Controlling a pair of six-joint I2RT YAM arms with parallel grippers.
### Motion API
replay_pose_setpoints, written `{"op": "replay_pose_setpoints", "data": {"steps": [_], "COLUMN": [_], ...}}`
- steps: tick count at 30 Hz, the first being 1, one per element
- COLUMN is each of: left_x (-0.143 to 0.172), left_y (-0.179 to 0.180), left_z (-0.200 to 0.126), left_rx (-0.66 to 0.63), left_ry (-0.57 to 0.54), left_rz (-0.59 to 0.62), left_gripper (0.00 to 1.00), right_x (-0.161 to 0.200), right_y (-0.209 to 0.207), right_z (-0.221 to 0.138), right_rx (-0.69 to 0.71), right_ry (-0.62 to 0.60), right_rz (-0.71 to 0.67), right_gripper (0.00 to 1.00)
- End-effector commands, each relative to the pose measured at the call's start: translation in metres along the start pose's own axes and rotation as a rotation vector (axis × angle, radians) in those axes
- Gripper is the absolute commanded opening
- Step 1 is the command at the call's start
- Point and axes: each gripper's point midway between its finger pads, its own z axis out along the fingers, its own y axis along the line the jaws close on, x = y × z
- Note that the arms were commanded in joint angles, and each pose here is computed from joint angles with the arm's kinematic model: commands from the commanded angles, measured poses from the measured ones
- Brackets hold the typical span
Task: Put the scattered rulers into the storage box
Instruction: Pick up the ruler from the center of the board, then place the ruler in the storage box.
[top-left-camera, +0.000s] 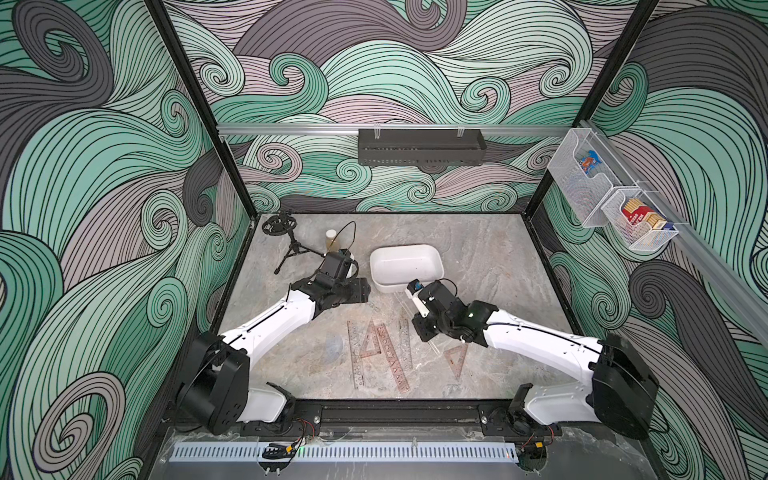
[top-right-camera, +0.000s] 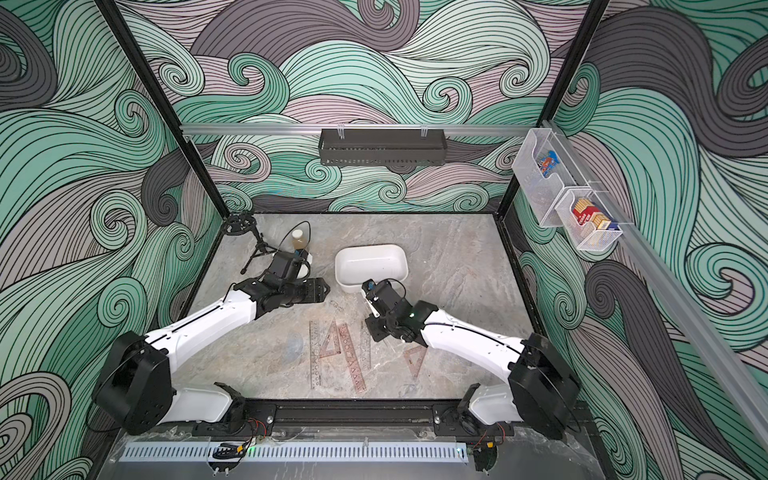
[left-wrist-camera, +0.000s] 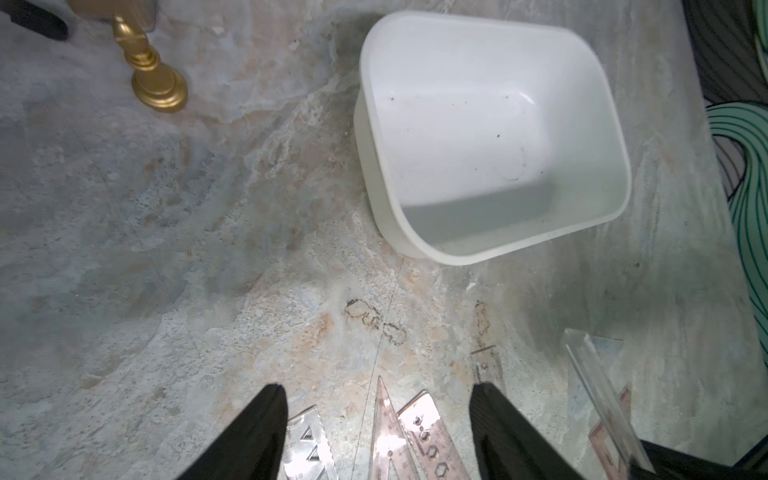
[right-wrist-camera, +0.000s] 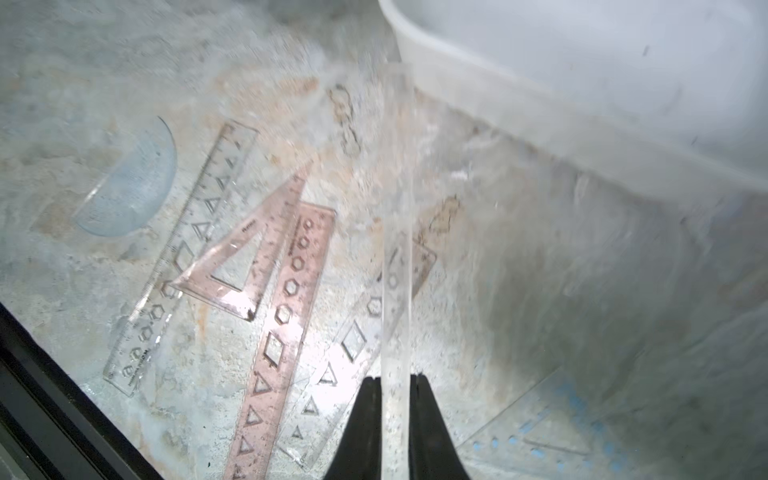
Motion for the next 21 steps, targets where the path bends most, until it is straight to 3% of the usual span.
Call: {"op": "replay_pose_setpoints", "data": {"steps": [1,5,11,15,21], "left_x": [-0.005,-0.007,-0.005,-0.006,-0.015], "left_y": [-0.005,-0.009,-0.007,-0.003,-0.003], "left_z": [-0.012,-0.018,-0.014,-0.008,-0.001], "left_rx": [0.029,0.051,0.043,0.025,0.02], "left_ry": [-0.018,-0.037,-0.027,-0.021,-0.032], "left_rz": [-0.002,0.0,-0.003,-0.01,-0.033], "left_gripper": [0.73,0.73,0.73,0.73,0.73], "right_x": [-0.039,-0.092,-0.144,-0.165,-0.172], "right_y": [-0.007,-0.034,-0.083,-0.124,-0.138], "right_z": [-0.01,-0.004,0.022,0.045,0.089], "right_rx": [-0.006,0.056,0.223,0.358,0.348], "right_ry": [-0.06,-0.1,-0.066,0.004,0.064], "right_rz": [-0.218,-0.37,-0.613,-0.692,-0.78], "right_gripper": [0.0,0.0,0.0,0.0,0.0]}}
